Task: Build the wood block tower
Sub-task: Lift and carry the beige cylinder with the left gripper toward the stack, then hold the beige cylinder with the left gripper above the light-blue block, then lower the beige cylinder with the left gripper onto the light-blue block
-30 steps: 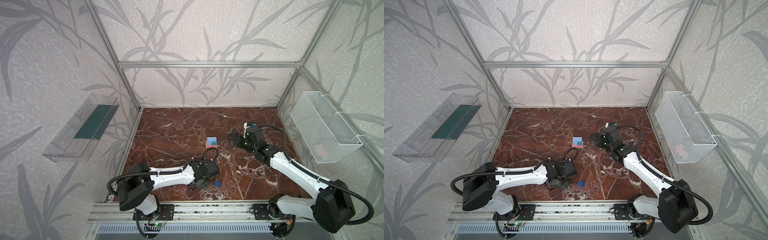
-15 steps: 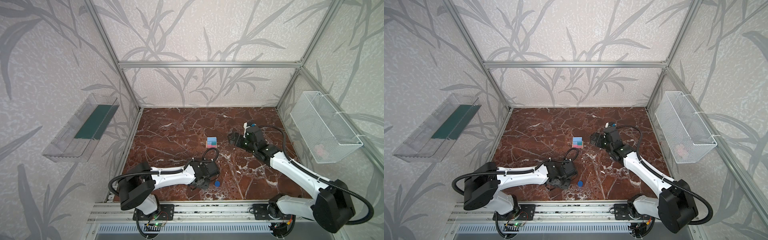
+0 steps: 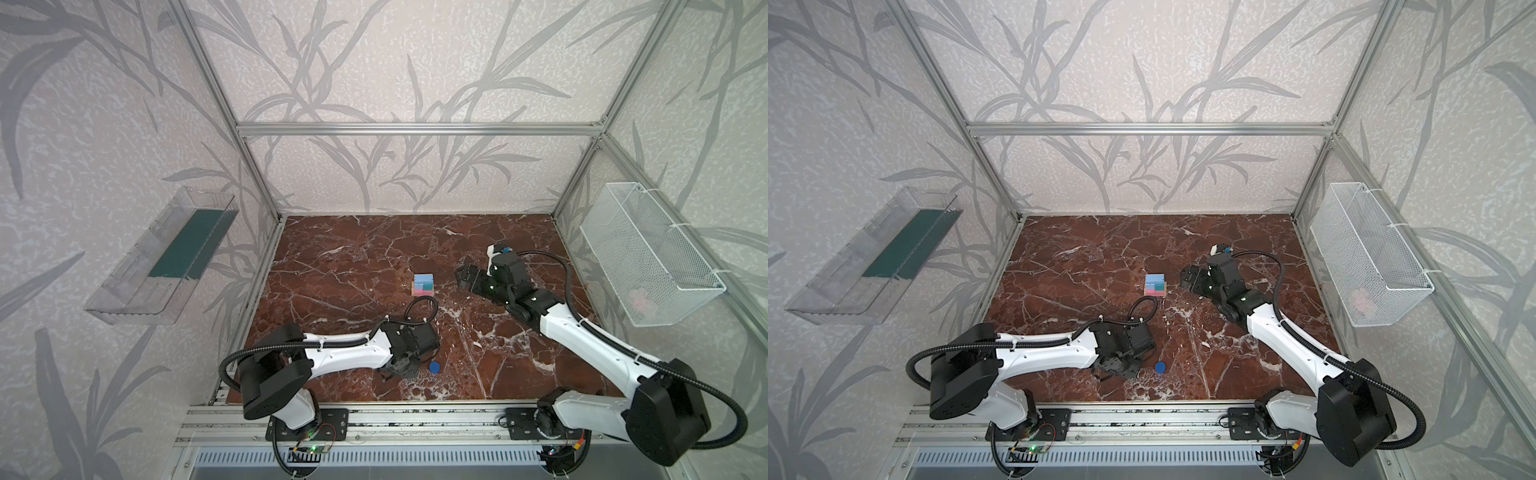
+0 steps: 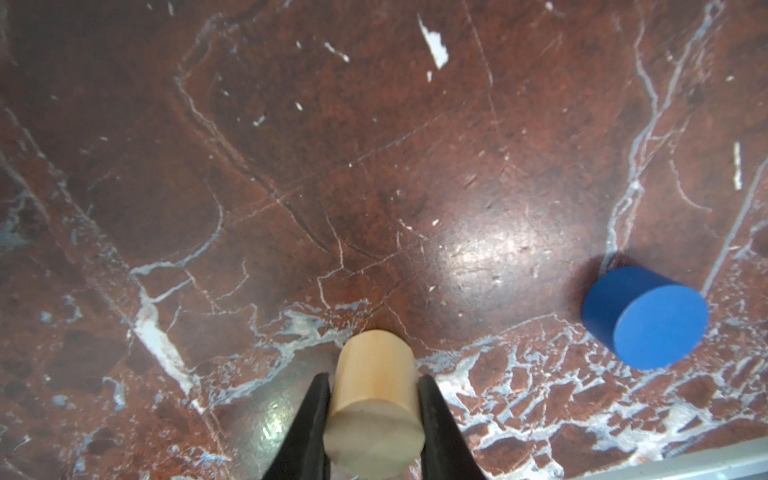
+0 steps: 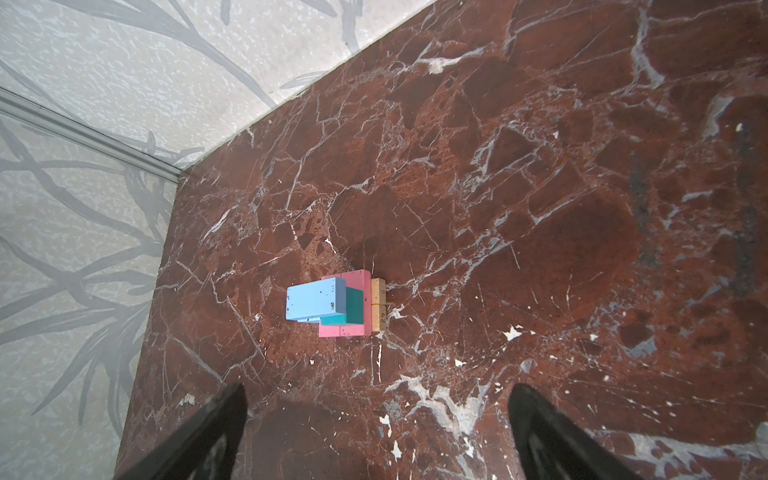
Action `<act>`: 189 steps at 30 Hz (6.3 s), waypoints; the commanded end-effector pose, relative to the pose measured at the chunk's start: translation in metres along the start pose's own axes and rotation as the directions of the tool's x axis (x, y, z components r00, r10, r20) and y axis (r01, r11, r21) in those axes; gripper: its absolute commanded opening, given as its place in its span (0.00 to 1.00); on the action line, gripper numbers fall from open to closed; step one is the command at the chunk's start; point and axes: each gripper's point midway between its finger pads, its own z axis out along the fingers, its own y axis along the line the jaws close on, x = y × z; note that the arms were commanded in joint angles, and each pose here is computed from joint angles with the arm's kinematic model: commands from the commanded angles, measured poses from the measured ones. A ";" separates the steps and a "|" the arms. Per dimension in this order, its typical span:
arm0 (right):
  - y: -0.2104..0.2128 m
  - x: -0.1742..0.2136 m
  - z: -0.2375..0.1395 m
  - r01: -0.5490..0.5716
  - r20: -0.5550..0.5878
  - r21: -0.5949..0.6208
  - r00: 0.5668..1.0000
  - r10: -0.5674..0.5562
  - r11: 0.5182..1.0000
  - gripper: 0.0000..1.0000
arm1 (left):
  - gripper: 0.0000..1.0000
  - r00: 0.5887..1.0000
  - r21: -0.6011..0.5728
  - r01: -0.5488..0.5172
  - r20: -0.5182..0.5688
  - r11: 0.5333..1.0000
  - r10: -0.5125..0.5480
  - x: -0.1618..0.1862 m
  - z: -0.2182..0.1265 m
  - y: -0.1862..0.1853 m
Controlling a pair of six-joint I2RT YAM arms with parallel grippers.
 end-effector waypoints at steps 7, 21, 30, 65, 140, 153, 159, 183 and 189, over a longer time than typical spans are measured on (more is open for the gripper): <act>0.001 -0.002 0.005 -0.006 0.006 -0.013 1.000 0.006 1.000 0.98 | 0.07 0.999 -0.002 0.020 0.036 1.000 -0.020 -0.010 -0.020 -0.002; 0.005 -0.002 0.010 -0.005 -0.030 -0.045 1.000 0.004 0.999 0.98 | 0.00 0.995 0.011 0.000 0.099 1.000 -0.001 -0.045 -0.058 -0.004; -0.004 -0.003 0.007 -0.019 -0.029 -0.045 0.999 0.017 0.999 0.98 | 0.00 0.991 0.034 -0.007 0.134 0.999 0.003 -0.082 -0.085 0.006; -0.041 -0.007 -0.001 -0.090 -0.007 -0.029 0.996 0.090 0.996 0.97 | 0.00 0.977 0.031 -0.136 0.167 0.990 0.129 -0.246 -0.108 -0.002; -0.053 0.001 0.020 -0.135 -0.056 -0.026 0.989 0.134 0.990 0.95 | 0.02 0.993 -0.014 -0.103 0.052 0.995 0.103 -0.276 -0.036 -0.004; -0.053 0.002 0.021 -0.136 -0.060 -0.027 0.989 0.134 0.990 0.95 | 0.05 0.994 -0.006 -0.100 0.046 0.995 0.100 -0.275 -0.033 -0.005; -0.054 0.002 0.022 -0.138 -0.061 -0.025 0.989 0.136 0.990 0.95 | 0.08 0.994 -0.004 -0.098 0.044 0.995 0.098 -0.276 -0.031 -0.006; -0.054 0.005 0.025 -0.145 -0.073 -0.027 0.987 0.143 0.989 0.95 | 0.13 0.994 -0.011 -0.090 0.056 0.996 0.091 -0.279 -0.031 -0.005; -0.054 0.005 0.026 -0.146 -0.074 -0.028 0.987 0.144 0.989 0.95 | 0.13 0.994 -0.013 -0.087 0.062 0.996 0.088 -0.280 -0.032 -0.005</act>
